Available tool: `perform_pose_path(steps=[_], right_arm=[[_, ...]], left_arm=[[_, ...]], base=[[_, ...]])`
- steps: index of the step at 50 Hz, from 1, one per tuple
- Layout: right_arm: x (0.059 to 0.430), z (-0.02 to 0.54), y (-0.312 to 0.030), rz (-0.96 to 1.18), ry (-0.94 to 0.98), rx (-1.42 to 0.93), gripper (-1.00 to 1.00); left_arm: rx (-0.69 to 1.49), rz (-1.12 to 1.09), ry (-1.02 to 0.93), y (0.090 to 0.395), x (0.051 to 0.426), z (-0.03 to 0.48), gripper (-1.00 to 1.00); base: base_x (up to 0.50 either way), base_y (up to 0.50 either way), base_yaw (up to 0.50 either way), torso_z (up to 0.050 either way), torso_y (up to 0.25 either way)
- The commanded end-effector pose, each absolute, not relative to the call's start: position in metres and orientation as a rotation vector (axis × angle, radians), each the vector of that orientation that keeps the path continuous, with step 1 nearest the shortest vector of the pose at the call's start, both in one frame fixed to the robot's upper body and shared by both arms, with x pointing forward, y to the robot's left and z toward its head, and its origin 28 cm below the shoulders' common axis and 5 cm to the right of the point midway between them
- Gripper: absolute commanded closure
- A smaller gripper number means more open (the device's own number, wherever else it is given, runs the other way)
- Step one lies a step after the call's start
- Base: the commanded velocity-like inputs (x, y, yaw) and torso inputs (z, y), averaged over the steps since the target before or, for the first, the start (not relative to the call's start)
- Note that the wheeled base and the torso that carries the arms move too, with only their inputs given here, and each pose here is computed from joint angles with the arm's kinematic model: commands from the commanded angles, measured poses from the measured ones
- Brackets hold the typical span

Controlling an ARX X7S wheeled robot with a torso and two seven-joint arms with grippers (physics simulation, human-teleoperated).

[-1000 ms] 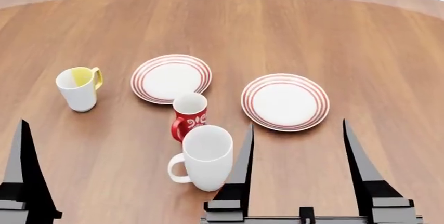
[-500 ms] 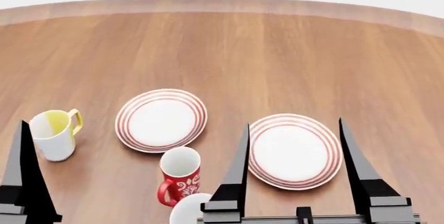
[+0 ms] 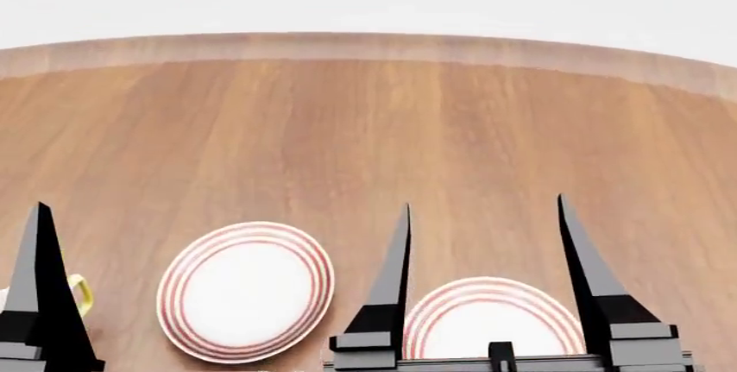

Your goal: Put the white mug on the left plate.

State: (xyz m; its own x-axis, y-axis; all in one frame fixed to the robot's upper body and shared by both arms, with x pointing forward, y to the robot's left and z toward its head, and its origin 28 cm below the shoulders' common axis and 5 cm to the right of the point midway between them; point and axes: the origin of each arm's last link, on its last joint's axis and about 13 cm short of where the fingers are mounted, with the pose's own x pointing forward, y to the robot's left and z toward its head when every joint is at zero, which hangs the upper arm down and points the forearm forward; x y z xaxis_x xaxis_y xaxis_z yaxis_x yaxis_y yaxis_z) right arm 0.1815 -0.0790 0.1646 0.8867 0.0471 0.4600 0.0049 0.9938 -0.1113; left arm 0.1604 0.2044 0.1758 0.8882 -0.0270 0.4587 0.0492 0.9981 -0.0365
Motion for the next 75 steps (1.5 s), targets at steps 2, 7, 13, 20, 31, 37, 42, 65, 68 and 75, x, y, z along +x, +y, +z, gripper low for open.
perform_pose_path(steps=[2, 7, 13, 20, 31, 37, 42, 65, 68, 75], right_arm=[[0.1815, 0.1646, -0.0788, 0.024, -0.477, -0.110, -1.00], [0.1818, 0.1637, -0.0791, 0.022, -0.477, -0.107, -1.00], [0.1824, 0.1615, -0.0808, -0.026, -0.449, -0.120, -1.00], [0.1836, 0.1608, -0.0786, 0.000, -0.438, -0.145, -1.00], [0.1838, 0.1604, -0.0777, 0.024, -0.439, -0.134, -1.00], [0.1835, 0.1608, -0.0779, 0.023, -0.441, -0.134, -1.00], [0.1838, 0.1610, -0.0775, 0.023, -0.441, -0.133, -1.00], [0.1822, 0.1618, -0.0783, -0.002, -0.461, -0.180, -1.00], [0.1783, 0.1630, -0.0795, 0.008, -0.522, -0.100, -1.00], [0.1781, 0.1632, -0.0795, 0.009, -0.522, -0.098, -1.00]], left_arm=[[-0.047, -0.043, -0.476, 0.2042, 0.1595, 0.1762, -1.00], [-0.047, -0.043, -0.474, 0.2043, 0.1597, 0.1766, -1.00], [-0.047, -0.043, -0.473, 0.2042, 0.1600, 0.1756, -1.00], [-0.047, -0.043, -0.474, 0.2043, 0.1601, 0.1751, -1.00], [-0.046, -0.044, -0.473, 0.2041, 0.1597, 0.1750, -1.00], [-0.046, -0.045, -0.473, 0.2040, 0.1594, 0.1752, -1.00], [-0.045, -0.046, -0.473, 0.2041, 0.1593, 0.1756, -1.00], [-0.043, -0.051, -0.472, 0.2034, 0.1598, 0.1749, -1.00], [-0.043, -0.054, -0.471, 0.2033, 0.1591, 0.1744, -1.00], [-0.043, -0.054, -0.472, 0.2034, 0.1590, 0.1746, -1.00]], base=[[0.50, 0.00, 0.00, 0.000, 0.000], [0.50, 0.00, 0.00, 0.000, 0.002], [0.03, 0.00, 0.00, 0.000, 0.000], [0.00, 0.39, 0.00, 0.000, 0.000], [0.00, 0.50, 0.00, 0.000, 0.000], [0.00, 0.50, 0.00, 0.000, 0.000], [0.00, 0.50, 0.00, 0.000, 0.000], [0.00, 0.36, 0.00, 0.000, 0.000], [0.00, 0.00, -0.33, 0.000, 0.000], [0.00, 0.00, -0.50, 0.000, 0.000]])
